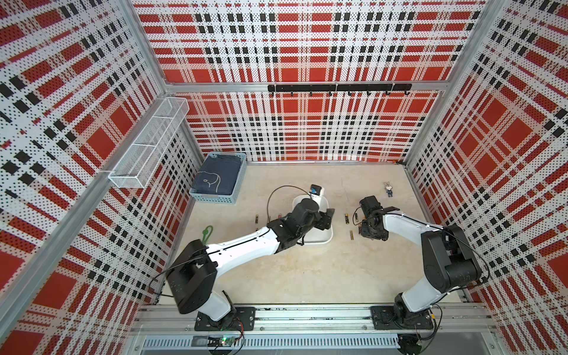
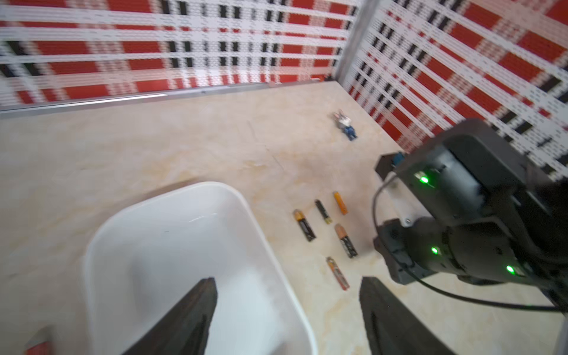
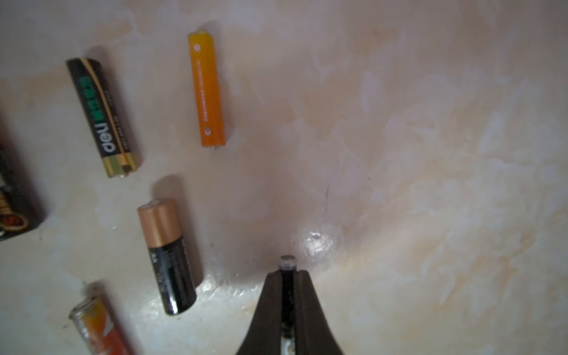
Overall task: Take the batteries out of the storage box
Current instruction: Place the battery at the center of the board, then reset both arms
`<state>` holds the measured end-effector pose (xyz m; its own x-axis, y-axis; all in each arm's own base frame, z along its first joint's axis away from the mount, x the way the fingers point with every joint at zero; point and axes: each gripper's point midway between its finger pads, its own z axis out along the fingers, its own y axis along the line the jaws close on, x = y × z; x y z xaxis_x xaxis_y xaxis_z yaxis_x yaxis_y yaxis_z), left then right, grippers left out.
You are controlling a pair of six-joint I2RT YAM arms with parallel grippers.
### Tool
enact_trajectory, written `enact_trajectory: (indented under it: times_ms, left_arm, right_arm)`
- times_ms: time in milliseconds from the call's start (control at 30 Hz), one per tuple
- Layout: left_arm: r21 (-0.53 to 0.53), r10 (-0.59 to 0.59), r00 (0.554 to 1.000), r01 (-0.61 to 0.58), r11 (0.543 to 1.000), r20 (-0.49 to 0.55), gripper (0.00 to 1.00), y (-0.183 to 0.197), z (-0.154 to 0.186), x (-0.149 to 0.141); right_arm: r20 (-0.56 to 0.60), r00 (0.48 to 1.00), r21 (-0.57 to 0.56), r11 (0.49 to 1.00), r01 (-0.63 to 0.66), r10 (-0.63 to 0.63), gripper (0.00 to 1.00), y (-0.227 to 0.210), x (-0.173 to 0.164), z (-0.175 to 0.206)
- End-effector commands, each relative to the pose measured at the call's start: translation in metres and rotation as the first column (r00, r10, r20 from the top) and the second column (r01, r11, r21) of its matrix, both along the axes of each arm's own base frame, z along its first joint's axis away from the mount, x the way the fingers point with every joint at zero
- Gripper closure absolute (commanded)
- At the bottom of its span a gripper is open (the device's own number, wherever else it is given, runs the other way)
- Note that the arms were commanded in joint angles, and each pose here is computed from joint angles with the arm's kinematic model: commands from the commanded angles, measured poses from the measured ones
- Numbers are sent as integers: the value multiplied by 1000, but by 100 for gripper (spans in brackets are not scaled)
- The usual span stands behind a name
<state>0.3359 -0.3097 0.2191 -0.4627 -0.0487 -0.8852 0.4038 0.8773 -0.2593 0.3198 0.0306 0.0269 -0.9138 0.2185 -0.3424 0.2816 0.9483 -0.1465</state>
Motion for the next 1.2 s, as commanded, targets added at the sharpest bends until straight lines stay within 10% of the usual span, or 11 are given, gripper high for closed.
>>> enact_trajectory:
  times_ms: [0, 233, 500, 700, 800, 1000, 1167]
  left_arm:
    - [-83, 314, 948, -309, 947, 52, 21, 92, 16, 24]
    - [-117, 694, 717, -685, 719, 70, 20, 263, -4, 14]
    - [-256, 894, 435, -857, 447, 105, 12, 371, -30, -38]
    - [-190, 904, 383, -889, 417, 190, 8, 390, -38, -50]
    - [-182, 860, 418, -859, 479, 293, 7, 384, -30, -46]
    - [-159, 814, 424, -841, 516, 397, 3, 383, -36, -45]
    - [-134, 733, 503, -776, 617, 459, 1, 369, -38, -34]
  right_arm:
    - [23, 1000, -5, 1000, 9, -9, 100, -2, 9, -6]
    - [28, 998, -3, 999, 48, -47, 76, -5, 7, -14]
    - [88, 995, 19, 999, 43, -44, 61, 0, 20, 17]
    - [501, 866, 9, 1000, 7, -10, 18, -11, 36, 118]
    - [650, 760, -90, 993, 81, -4, 2, -37, 30, 138]
    - [579, 804, -318, 946, 65, 139, 3, -60, 41, 104]
    - [703, 709, -155, 985, 74, 57, 3, -75, 49, 87]
